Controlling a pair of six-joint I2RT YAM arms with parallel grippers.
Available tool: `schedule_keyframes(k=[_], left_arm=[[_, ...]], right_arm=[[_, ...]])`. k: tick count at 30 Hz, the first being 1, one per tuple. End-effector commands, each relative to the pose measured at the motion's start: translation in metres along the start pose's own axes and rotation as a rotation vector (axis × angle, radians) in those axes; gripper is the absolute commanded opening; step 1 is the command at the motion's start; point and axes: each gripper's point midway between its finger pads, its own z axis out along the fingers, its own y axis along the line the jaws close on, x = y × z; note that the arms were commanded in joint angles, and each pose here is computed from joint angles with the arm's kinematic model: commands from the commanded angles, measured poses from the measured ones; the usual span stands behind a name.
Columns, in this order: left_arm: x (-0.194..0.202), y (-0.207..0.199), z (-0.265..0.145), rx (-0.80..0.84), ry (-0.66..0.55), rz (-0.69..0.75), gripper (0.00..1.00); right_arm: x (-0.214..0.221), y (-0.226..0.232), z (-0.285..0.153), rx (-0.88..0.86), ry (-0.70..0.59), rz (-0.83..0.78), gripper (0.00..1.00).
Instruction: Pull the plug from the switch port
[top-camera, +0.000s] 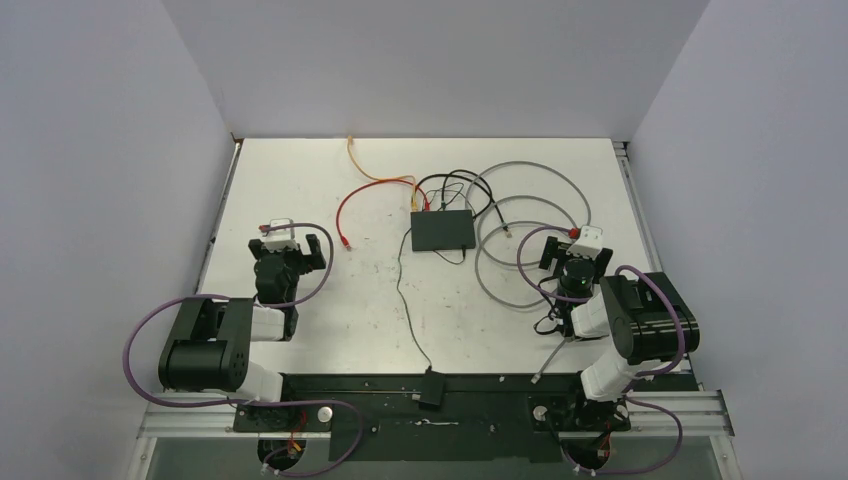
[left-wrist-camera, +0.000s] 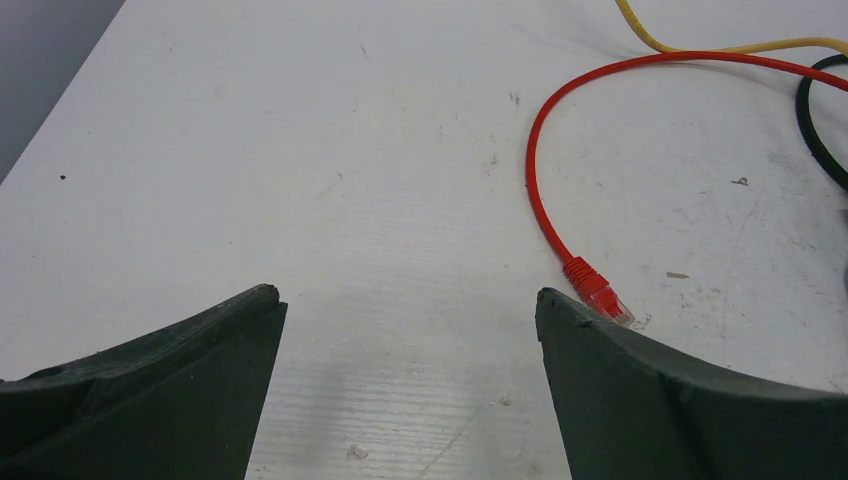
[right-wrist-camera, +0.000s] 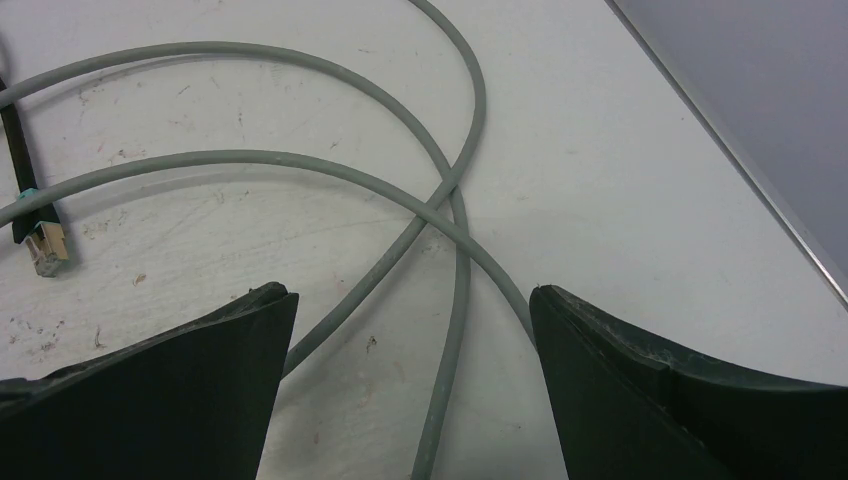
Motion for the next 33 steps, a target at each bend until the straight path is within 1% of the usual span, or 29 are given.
schedule_keyframes(k=[1,13,15,17,18,19,20,21,23,25,27,28,30,31,33], left_arm=[[-0.016,-0.002,0.005,0.008,-0.047,0.003,0.96],[-0.016,-0.001,0.004,0.007,-0.05,0.002,0.96],[-0.019,-0.002,0.005,0.009,-0.045,0.009,0.96],[-0.029,-0.007,0.002,0.037,-0.037,0.025,0.96],[-0.038,-0.01,0.0,0.046,-0.038,0.028,0.96],[-0.045,-0.011,-0.002,0.046,-0.027,0.017,0.96],[-0.056,-0.008,-0.005,0.021,-0.022,-0.021,0.96],[-0.071,-0.005,-0.009,-0.007,-0.03,-0.076,0.96],[-0.084,-0.001,-0.014,-0.067,0.003,-0.194,0.96],[-0.085,0.006,-0.022,-0.136,0.069,-0.273,0.96],[-0.081,0.015,-0.03,-0.234,0.139,-0.375,0.96],[-0.08,0.02,-0.033,-0.274,0.163,-0.411,0.96],[-0.068,0.03,-0.04,-0.327,0.244,-0.467,0.96],[-0.062,0.029,-0.041,-0.316,0.278,-0.489,0.96],[-0.051,0.02,-0.043,-0.263,0.352,-0.535,0.96]], right_arm=[[-0.023,0.006,0.005,-0.015,-0.077,0.034,0.9],[-0.024,0.007,0.005,-0.017,-0.082,0.033,0.9],[-0.026,0.014,0.007,-0.054,-0.08,0.016,0.9],[-0.031,0.024,0.011,-0.102,-0.061,-0.02,0.9],[-0.043,0.031,0.012,-0.115,-0.056,-0.043,0.9],[-0.051,0.036,0.015,-0.121,-0.025,-0.064,0.9],[-0.058,0.039,0.019,-0.112,0.011,-0.058,0.9],[-0.069,0.042,0.022,-0.104,0.031,-0.016,0.9],[-0.091,0.045,0.023,-0.093,0.041,0.056,0.9],[-0.109,0.048,0.02,-0.086,0.039,0.174,0.9],[-0.113,0.053,0.018,-0.069,0.101,0.31,0.9],[-0.114,0.055,0.018,-0.053,0.147,0.338,0.9],[-0.112,0.059,0.019,-0.035,0.246,0.335,0.9],[-0.116,0.06,0.02,-0.026,0.286,0.328,0.9],[-0.11,0.06,0.019,-0.001,0.38,0.303,0.9]])
